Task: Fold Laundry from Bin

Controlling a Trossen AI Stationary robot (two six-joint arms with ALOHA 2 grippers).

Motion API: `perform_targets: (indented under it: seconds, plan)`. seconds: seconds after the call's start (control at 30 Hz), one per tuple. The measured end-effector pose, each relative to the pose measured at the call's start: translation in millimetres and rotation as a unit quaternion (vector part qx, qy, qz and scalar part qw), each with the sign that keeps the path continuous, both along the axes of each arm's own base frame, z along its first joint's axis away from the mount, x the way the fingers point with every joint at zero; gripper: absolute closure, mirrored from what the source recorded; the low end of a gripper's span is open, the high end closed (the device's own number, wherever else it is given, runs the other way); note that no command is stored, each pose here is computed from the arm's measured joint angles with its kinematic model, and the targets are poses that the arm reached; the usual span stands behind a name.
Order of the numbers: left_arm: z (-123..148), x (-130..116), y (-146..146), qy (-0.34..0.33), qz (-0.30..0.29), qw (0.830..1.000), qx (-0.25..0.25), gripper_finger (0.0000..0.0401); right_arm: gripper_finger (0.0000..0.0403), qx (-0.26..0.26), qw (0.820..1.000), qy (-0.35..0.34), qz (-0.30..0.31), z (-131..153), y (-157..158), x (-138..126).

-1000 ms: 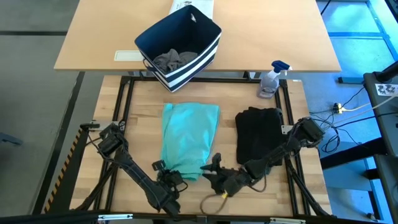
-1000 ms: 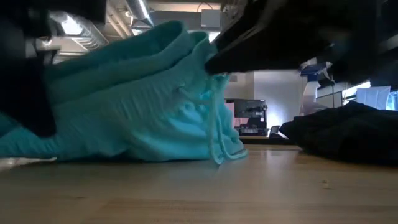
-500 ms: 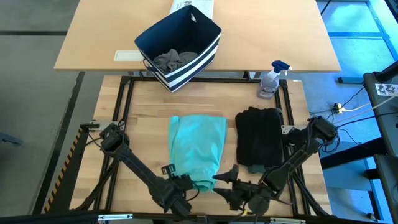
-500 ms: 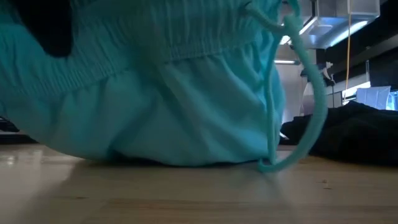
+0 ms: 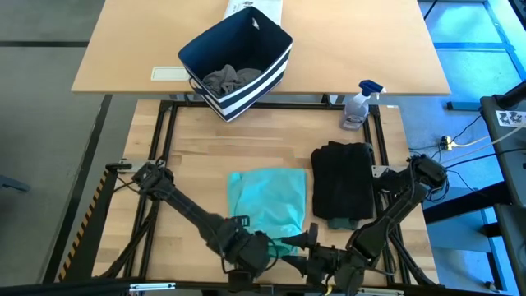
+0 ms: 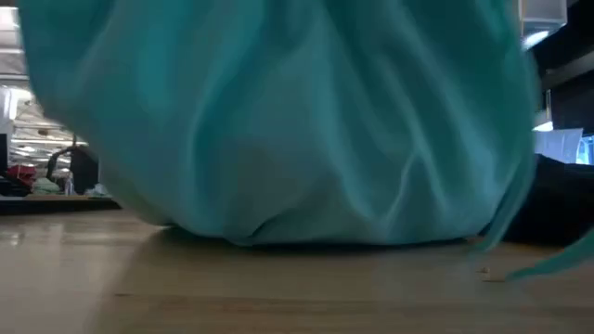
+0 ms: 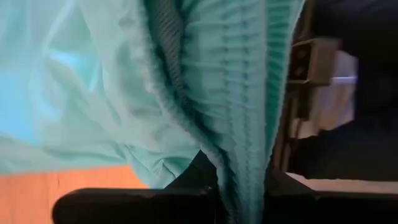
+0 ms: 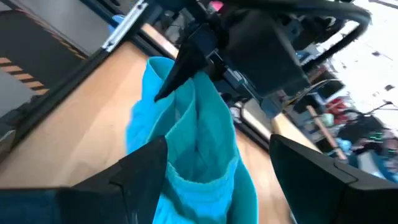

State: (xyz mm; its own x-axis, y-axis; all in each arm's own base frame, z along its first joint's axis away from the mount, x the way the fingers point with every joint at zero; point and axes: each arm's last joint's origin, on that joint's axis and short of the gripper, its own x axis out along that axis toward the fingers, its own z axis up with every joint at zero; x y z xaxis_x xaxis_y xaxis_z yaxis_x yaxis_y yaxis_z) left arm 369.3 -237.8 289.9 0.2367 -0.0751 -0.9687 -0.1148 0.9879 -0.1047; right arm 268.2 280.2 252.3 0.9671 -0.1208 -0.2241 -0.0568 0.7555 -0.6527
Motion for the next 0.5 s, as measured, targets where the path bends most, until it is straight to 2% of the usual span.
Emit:
perform_targets:
  seconds: [0.1, 0.3, 0.5]
  plan:
    - [9.2, 7.9, 9.9, -0.006, -0.025, 0.999, -0.029, 0.0382, 0.0121, -0.024, 0.999, -0.008, -0.022, 1.0, 1.9, -4.0]
    - [7.0, 21.2, 32.4, 0.023, -0.067, 0.993, -0.094, 0.0382, 0.0121, -0.07, 0.994, -0.032, -0.08, 10.1, 7.8, -24.7]
    - [9.9, 41.2, 56.3, -0.012, -0.121, 0.981, -0.152, 0.0382, 0.0121, -0.057, 0.992, -0.028, -0.106, 16.6, 0.9, -45.6]
